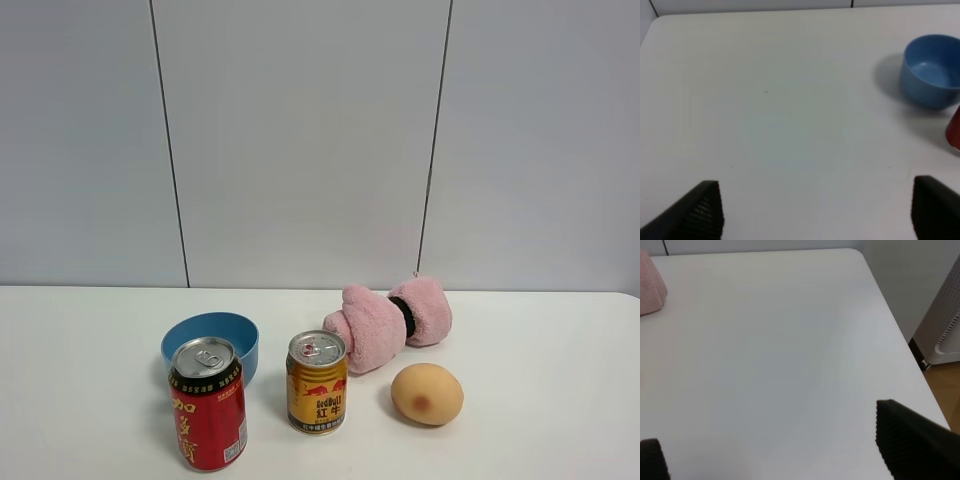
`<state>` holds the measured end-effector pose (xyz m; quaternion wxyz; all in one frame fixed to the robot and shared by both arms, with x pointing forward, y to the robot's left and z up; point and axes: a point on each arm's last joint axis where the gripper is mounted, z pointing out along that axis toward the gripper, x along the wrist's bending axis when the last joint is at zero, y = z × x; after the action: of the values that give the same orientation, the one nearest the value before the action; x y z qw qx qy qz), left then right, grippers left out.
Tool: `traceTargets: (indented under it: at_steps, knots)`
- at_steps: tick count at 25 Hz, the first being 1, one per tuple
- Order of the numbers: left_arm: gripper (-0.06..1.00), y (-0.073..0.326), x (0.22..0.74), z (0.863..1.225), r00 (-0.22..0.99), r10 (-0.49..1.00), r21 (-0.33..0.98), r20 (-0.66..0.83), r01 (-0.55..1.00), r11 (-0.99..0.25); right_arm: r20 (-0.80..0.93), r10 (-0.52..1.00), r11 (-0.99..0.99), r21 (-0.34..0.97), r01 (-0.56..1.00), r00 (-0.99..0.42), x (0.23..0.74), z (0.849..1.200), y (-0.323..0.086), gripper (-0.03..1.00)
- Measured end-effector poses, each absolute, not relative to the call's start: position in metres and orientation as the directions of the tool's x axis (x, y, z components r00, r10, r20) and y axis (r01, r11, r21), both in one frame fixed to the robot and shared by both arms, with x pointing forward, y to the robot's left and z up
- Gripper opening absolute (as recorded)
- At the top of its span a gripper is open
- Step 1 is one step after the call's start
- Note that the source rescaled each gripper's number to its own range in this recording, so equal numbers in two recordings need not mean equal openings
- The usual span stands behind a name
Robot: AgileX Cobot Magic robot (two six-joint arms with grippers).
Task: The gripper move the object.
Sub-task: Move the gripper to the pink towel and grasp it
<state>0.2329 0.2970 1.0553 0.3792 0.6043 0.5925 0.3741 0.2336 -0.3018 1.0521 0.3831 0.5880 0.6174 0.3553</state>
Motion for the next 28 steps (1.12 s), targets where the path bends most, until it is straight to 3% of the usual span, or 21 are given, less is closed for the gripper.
traceTargets:
  at_steps: [7,12,19,24,28]
  knots:
    - [1.00,0.297,0.233,1.055,0.018,1.000,0.902,0.003,0.432,-0.010,-0.012,0.999,0.033,0.891,0.452,-0.048,0.233,1.052,-0.297,0.76]
    - [1.00,0.297,0.233,1.055,0.018,1.000,0.902,0.003,0.432,-0.010,0.065,0.983,0.009,0.919,0.395,-0.173,0.244,1.077,-0.284,0.76]
    - [1.00,0.297,0.233,1.055,0.018,1.000,0.902,0.003,0.432,-0.010,-0.016,0.944,0.189,0.847,0.498,-0.330,0.309,1.118,-0.274,0.76]
    - [1.00,0.297,0.233,1.055,0.018,1.000,0.902,0.003,0.432,-0.010,-0.009,0.930,0.237,0.778,0.582,-0.366,0.368,1.124,-0.269,0.77]
    - [1.00,0.297,0.233,1.055,0.018,1.000,0.902,0.003,0.432,-0.010,-0.008,0.889,0.318,0.731,0.604,-0.459,0.406,1.114,-0.246,0.89]
